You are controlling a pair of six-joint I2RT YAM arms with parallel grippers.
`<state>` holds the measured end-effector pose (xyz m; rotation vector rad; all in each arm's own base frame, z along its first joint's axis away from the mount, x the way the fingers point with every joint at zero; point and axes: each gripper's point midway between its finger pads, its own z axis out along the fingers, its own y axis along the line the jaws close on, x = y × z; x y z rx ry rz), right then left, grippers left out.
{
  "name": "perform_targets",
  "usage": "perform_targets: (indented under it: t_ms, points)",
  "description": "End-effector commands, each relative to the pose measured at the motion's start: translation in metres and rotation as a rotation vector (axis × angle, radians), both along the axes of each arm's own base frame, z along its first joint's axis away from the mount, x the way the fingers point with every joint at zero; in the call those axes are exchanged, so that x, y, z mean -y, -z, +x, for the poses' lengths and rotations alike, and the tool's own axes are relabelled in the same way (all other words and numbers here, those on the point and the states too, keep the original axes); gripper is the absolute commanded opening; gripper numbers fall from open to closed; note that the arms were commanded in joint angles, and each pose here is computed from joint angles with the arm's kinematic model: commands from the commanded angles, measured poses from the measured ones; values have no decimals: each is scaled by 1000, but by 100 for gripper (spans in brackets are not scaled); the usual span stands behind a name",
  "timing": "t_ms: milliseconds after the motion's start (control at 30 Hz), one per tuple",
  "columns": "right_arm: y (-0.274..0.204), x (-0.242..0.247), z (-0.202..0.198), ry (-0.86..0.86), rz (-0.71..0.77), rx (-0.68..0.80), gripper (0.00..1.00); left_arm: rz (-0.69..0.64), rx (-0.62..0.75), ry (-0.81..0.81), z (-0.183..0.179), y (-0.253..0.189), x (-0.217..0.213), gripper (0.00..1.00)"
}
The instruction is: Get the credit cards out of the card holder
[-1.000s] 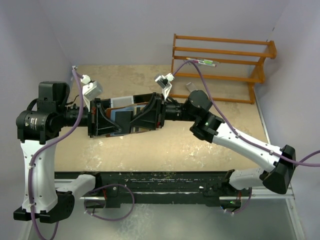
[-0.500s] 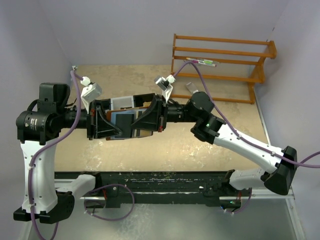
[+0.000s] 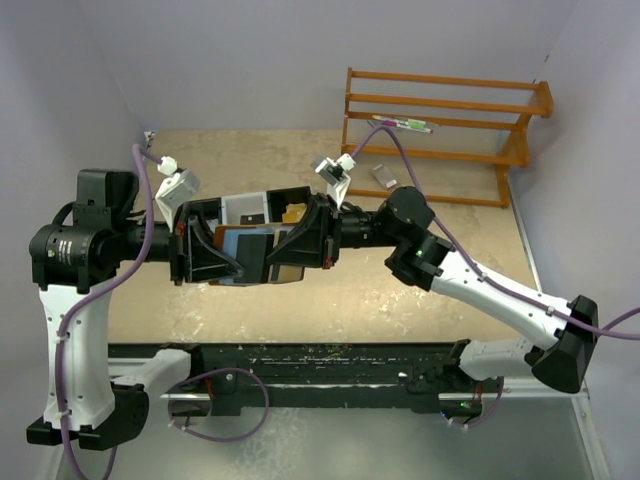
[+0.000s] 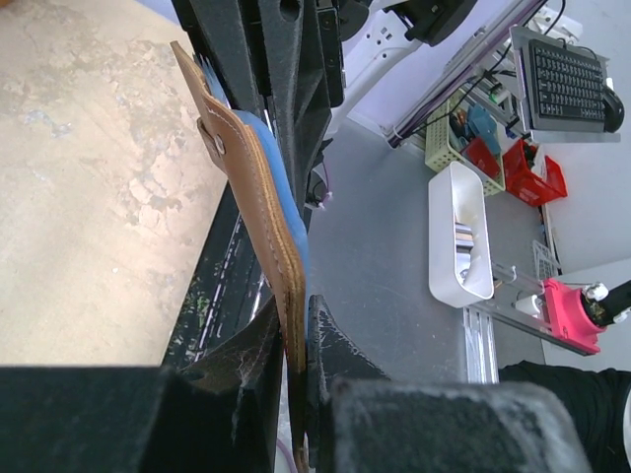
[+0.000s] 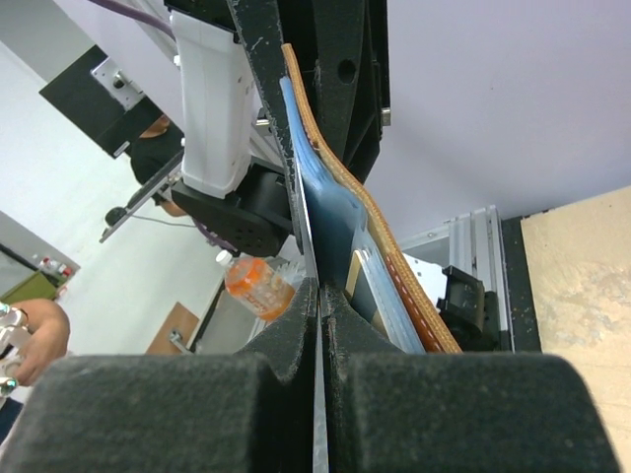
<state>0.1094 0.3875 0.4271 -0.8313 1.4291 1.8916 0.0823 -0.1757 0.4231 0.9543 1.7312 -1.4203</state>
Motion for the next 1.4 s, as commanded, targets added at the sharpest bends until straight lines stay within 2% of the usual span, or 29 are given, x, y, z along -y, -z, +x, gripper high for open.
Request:
perform_targets:
  t_ms: [0,267,433,700,800,933,967,1200,1367]
  points:
    - [-14,14,-5,18,39,43,0,-61,60,57,-15,-15,2,12]
    - [-8,34,3,80,14,42,0,-38,78,34,-10,-14,1,13]
    - [1,46,14,115,-15,24,0,37,111,-38,4,-6,-3,11]
    - [33,69,51,273,-155,1,0,449,185,-443,80,43,-58,4]
    - [49,67,67,324,-214,-22,0,537,199,-538,94,52,-76,3]
    - [77,56,93,374,-322,-60,0,544,211,-560,94,50,-79,4]
    - [79,52,109,430,-333,-50,0,543,215,-562,93,49,-79,4]
    - [126,8,162,461,-471,-102,0,570,244,-610,91,44,-88,3]
    - [154,-29,193,463,-533,-129,0,516,282,-571,79,31,-79,3]
